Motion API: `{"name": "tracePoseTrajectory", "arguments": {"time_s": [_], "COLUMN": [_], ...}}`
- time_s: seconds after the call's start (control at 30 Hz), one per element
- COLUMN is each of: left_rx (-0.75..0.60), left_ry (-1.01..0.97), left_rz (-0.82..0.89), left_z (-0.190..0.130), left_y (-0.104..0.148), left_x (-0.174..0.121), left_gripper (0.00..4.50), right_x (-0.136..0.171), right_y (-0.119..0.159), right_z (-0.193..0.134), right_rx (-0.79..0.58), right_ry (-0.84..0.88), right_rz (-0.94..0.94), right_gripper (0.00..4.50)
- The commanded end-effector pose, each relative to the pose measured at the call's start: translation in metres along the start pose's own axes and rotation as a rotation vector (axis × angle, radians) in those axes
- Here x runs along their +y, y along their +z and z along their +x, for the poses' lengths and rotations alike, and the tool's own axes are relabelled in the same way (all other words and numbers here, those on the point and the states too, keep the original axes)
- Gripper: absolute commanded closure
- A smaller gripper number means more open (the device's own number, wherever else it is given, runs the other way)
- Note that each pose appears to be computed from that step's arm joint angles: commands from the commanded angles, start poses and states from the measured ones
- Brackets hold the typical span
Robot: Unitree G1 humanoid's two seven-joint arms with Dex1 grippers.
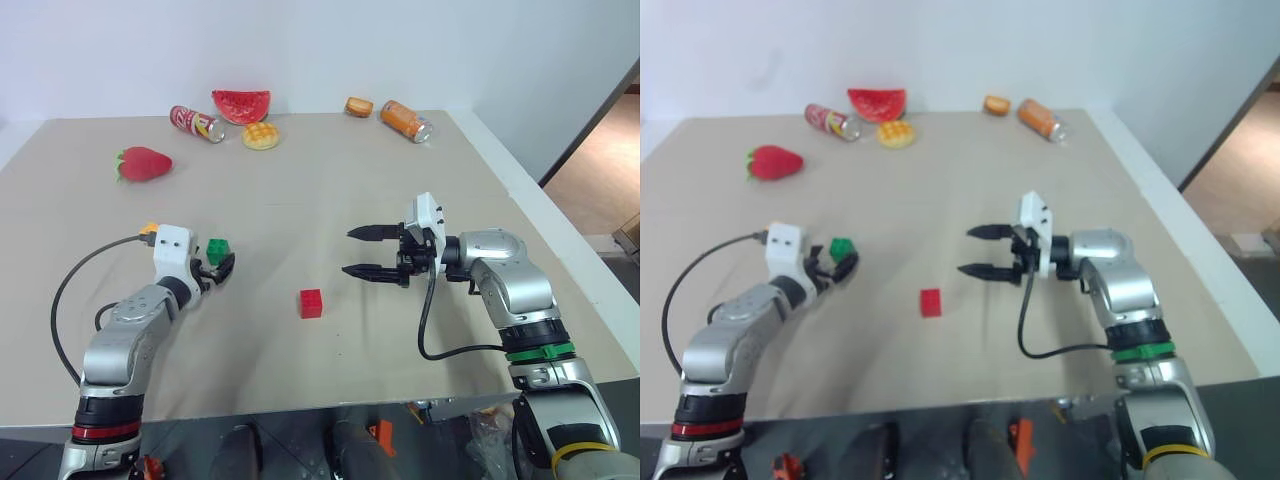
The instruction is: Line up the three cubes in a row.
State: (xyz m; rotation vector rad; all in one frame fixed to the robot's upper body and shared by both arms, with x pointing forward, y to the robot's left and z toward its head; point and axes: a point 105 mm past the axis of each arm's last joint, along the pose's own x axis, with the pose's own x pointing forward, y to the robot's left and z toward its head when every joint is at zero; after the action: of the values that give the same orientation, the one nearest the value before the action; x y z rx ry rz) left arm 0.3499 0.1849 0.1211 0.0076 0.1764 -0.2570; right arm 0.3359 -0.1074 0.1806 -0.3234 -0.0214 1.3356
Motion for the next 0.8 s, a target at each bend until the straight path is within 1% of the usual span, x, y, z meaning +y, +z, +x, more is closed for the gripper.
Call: {"name": "tracePoseTrajectory", "arguments": {"time_s": [0.03,0.23,0.37,0.4,0.43,0.47,0.5,0.53,0.73,0.8], "left_rx": [-0.033,-0.022,-0.019,-0.019,-0.021,-0.022,-0.024,-0.024,-0.037,-0.104], "left_ry": [-0.011,-0.007,0.004,0.004,0.002,0.001,0.0,0.001,-0.023,-0.09], "left_rz": [0.021,0.023,0.024,0.025,0.026,0.026,0.026,0.03,0.057,0.06], "left_z": [0.004,0.009,0.011,0.011,0.012,0.012,0.013,0.014,0.017,0.015], "left_y": [0.012,0.01,0.009,0.009,0.01,0.011,0.012,0.012,0.014,0.023], "left_x": [-0.004,-0.005,-0.003,-0.003,-0.003,-0.004,-0.004,-0.003,-0.003,-0.003], "left_gripper": [0.39,0.39,1.52,1.99,2.26,2.68,2.88,3.19,3.18,3.18], "right_x": [0.001,0.001,0.001,0.001,0.001,0.001,0.001,0.0,0.001,0.002], "right_y": [0.008,0.007,0.006,0.005,0.005,0.005,0.005,0.004,0.002,0.001], "right_z": [0.001,0.0,-0.001,-0.001,-0.001,-0.001,-0.001,-0.001,-0.001,-0.001], "right_rx": [-0.019,-0.017,-0.014,-0.013,-0.013,-0.013,-0.011,-0.009,0.002,0.005], "right_ry": [0.007,-0.001,-0.009,-0.011,-0.013,-0.014,-0.016,-0.019,-0.022,-0.021], "right_rz": [-0.032,-0.031,-0.03,-0.03,-0.03,-0.03,-0.03,-0.031,-0.031,-0.032], "right_gripper": [0.84,0.84,0.78,0.78,0.78,0.78,0.78,0.78,0.78,0.78]}}
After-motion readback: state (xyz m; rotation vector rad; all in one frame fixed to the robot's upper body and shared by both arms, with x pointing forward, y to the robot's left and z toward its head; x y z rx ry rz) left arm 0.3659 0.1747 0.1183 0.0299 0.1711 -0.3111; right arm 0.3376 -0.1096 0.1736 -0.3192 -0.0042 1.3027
